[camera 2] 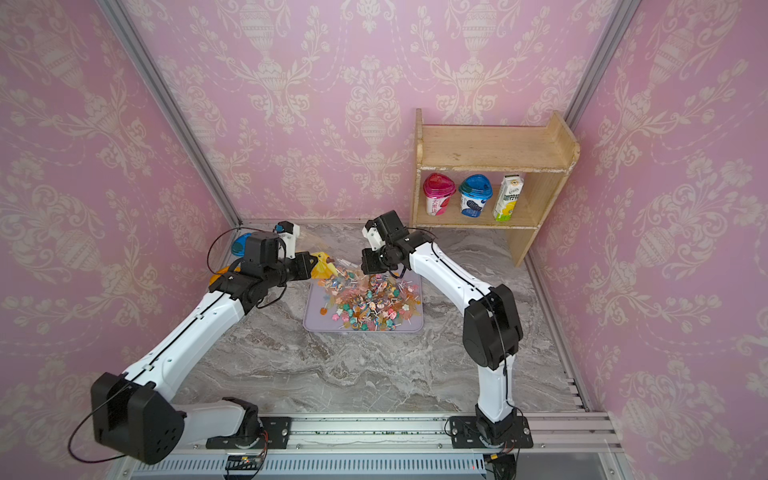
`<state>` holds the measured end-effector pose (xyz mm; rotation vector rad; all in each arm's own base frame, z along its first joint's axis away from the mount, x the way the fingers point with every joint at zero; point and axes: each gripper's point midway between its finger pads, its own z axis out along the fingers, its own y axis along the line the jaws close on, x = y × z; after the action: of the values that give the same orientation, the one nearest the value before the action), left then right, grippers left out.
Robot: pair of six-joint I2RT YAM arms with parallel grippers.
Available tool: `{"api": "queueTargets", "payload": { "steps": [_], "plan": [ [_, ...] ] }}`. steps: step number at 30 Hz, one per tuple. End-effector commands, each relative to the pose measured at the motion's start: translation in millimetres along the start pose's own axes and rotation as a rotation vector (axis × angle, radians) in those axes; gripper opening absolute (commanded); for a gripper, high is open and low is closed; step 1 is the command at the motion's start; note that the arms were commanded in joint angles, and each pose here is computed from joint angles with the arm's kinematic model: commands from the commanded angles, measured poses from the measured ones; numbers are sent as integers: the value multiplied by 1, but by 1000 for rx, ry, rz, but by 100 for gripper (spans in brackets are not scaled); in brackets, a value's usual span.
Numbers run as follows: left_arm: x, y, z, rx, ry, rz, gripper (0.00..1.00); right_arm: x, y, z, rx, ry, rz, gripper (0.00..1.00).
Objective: Pour candies out of the ziploc bag
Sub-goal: 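Pour the candies out of the ziploc bag onto the tray.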
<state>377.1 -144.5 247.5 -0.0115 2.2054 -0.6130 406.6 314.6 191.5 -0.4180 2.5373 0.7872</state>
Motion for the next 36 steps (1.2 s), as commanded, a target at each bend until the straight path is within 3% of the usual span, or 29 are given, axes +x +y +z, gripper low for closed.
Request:
{"api": "queueTargets", "payload": {
  "steps": [1,36],
  "plan": [
    [-23,-1,-6,-18,-65,43,0,-1,4,2,-7,5,-8,0],
    [-34,17,-29,-81,-113,46,0,8,23,23,-40,34,-16,0]
  ]
}}
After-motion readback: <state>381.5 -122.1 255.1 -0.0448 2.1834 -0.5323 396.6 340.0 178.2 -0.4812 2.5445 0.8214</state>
